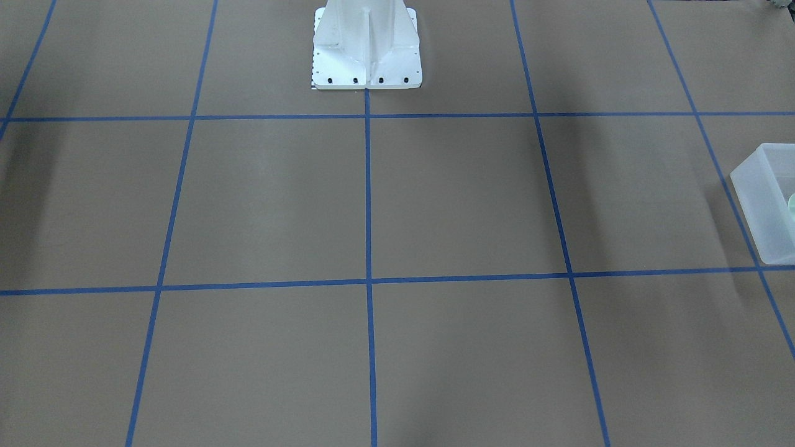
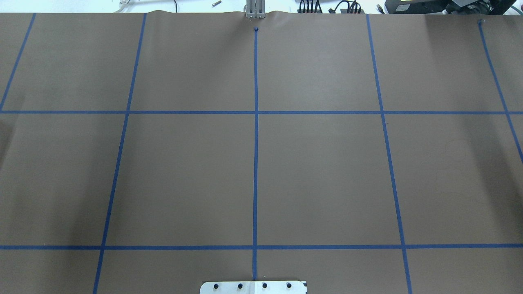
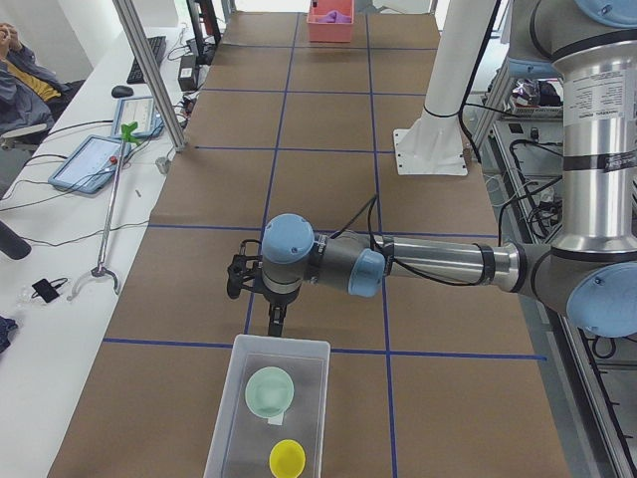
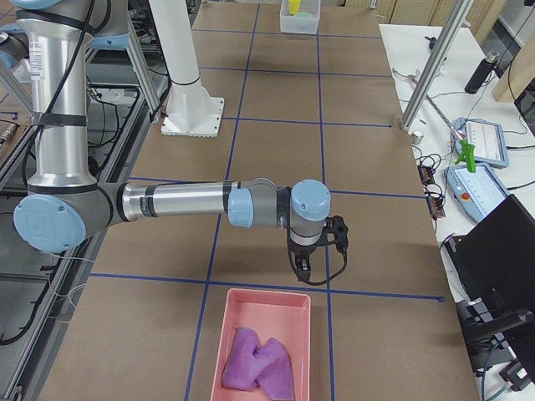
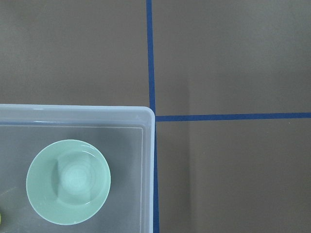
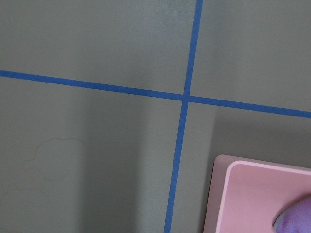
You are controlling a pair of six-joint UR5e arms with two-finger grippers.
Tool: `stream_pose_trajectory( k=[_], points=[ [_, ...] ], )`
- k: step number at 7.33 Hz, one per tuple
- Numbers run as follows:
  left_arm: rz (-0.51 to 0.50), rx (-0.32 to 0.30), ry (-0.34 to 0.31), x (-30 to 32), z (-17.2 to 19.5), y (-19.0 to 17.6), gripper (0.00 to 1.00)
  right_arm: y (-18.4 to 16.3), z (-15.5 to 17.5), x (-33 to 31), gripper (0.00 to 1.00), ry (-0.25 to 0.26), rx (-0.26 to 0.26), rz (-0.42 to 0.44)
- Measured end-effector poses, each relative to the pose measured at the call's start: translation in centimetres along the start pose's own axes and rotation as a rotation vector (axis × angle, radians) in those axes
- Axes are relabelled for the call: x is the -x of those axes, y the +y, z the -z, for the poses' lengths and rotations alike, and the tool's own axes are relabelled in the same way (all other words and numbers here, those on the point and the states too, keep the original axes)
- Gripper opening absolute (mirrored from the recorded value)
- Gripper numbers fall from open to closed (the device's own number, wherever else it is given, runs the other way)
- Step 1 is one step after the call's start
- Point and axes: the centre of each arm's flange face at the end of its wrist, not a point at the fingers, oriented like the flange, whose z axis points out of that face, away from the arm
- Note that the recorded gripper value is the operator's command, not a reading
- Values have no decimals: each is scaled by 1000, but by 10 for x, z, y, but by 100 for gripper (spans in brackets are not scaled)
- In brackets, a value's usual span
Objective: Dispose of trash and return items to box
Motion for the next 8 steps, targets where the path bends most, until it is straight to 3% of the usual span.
stream_pose_trajectory(
  k=[3,6,8],
  points=[
    [-117,31,-71,-8,-6,2,98,0,1,6,100,-1,-2,11],
    [-74,108,-98,-11,-1,10,98,2,4,10,100,-10,-7,16],
    [-61,117,-96,-16,3,11,98,2,3,12,100,-17,-7,18]
  ],
)
